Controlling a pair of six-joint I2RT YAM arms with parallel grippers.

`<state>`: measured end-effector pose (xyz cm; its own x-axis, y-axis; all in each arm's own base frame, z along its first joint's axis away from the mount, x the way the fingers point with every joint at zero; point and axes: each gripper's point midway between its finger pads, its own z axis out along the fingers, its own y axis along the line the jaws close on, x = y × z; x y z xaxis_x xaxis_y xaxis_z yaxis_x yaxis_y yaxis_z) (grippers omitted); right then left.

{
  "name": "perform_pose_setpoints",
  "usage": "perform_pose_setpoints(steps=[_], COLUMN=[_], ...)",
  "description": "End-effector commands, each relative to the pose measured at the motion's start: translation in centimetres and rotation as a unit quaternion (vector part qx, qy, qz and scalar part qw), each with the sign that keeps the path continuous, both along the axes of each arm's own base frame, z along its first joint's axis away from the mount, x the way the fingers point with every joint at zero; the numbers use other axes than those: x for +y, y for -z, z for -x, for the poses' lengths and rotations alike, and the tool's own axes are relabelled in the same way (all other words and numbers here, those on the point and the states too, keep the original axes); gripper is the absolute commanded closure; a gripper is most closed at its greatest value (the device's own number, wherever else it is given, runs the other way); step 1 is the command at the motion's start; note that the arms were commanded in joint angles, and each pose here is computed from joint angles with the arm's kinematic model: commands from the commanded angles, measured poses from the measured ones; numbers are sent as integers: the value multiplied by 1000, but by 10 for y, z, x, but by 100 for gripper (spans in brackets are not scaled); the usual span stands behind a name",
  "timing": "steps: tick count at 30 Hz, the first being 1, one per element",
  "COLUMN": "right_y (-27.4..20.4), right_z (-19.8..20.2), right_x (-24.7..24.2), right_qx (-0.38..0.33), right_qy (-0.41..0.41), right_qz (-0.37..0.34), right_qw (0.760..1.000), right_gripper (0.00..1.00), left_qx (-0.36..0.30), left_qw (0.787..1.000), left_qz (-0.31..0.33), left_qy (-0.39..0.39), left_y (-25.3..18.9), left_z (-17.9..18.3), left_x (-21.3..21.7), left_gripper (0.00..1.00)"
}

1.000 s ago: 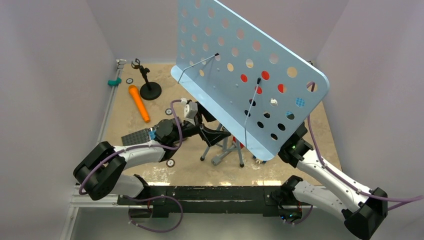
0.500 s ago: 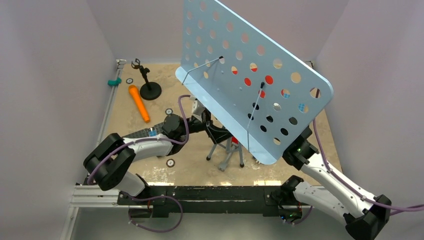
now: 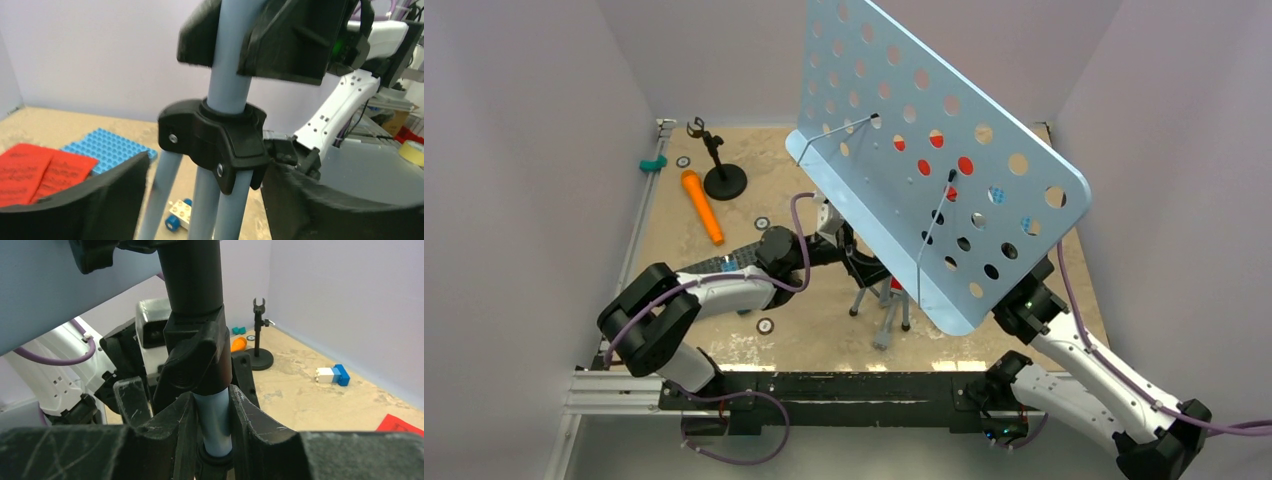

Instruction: Pack up the instrument practice props

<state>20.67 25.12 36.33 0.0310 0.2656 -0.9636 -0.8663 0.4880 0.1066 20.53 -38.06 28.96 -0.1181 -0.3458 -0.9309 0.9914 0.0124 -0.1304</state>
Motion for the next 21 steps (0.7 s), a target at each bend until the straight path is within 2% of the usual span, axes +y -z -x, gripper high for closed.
perform_pose_setpoints(steps=[1, 3, 12, 21], right_y=[1, -5, -45, -100], right_z=[13, 13, 9, 8], right_x=[11, 9, 9, 1], right_qx=[23, 18, 5, -41], right_qy=[-42, -37, -32, -12], right_qz=[8, 1, -40, -60], right_qw=[999, 999, 999, 997], right_gripper=[100, 100, 100, 100], left_qx=[29, 30, 33, 47], left_qw=[1000, 999, 996, 987], left_qz=[-2, -6, 4, 14], left_qy=[-2, -13, -82, -154], left_y=[0, 3, 4, 16], left_z=[16, 19, 35, 27], left_x=[6, 15, 64, 90], left_gripper=[3, 0, 0, 0])
